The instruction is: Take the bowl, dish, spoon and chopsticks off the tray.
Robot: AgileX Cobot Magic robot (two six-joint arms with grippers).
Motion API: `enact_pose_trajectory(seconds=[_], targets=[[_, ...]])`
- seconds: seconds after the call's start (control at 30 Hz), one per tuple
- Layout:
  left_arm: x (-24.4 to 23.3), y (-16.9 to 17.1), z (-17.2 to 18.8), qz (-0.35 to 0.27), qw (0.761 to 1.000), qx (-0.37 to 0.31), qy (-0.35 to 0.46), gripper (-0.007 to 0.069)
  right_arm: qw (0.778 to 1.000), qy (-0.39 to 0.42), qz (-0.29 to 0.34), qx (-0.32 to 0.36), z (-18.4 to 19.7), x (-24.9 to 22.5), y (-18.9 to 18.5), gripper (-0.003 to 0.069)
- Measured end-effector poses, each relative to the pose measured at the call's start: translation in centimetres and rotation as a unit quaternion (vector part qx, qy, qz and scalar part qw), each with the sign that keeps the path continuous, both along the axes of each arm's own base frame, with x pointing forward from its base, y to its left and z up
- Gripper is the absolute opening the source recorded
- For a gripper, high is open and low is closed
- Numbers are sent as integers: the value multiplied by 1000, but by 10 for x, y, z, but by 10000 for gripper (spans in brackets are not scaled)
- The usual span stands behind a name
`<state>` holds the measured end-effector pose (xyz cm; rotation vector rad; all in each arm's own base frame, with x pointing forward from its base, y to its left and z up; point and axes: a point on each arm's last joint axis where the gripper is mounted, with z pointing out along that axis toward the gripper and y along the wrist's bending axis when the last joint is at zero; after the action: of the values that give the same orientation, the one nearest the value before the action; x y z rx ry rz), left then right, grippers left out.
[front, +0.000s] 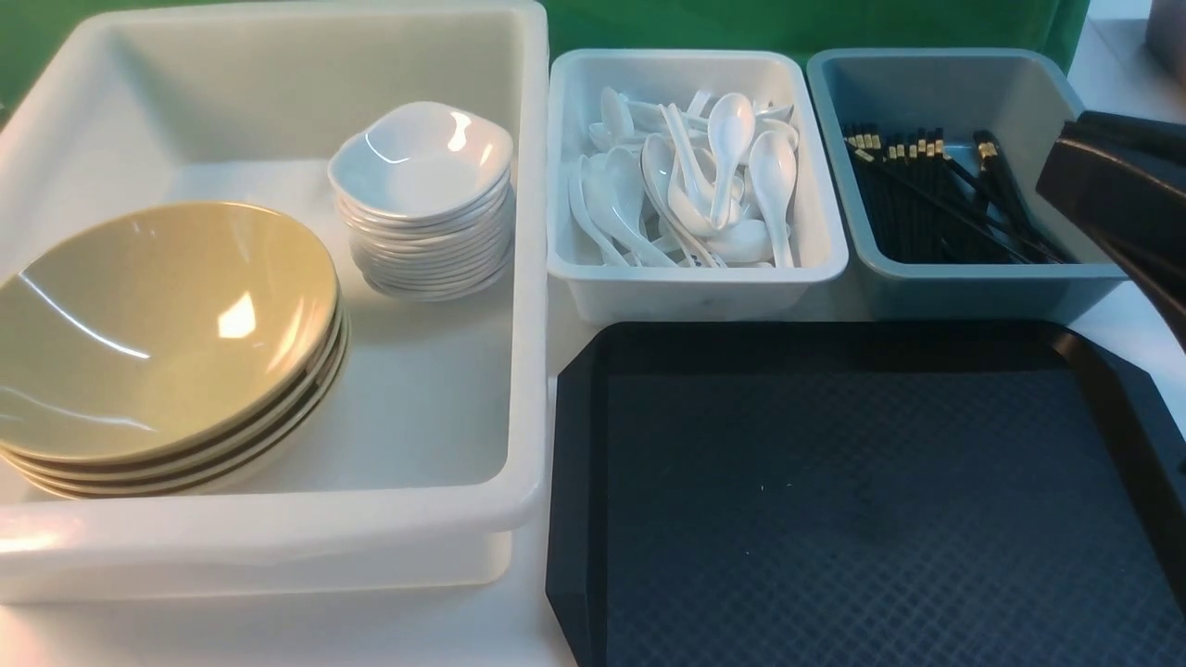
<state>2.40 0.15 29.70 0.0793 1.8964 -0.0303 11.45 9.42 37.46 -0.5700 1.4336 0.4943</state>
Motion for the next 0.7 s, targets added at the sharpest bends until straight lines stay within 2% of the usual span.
enact_pose_trajectory(seconds=[0.3,0.53,0.7], targets=[[5,-1,-17,0,1000,3,28,-11,1000,0,0,0,0,0,0,98],[6,-1,-17,0,1000,3,26,-11,1000,-12,-1,-8,1,0,0,98],[6,-1,-17,0,1000,3,25,-11,1000,-17,-4,-20,-8,1,0,46]])
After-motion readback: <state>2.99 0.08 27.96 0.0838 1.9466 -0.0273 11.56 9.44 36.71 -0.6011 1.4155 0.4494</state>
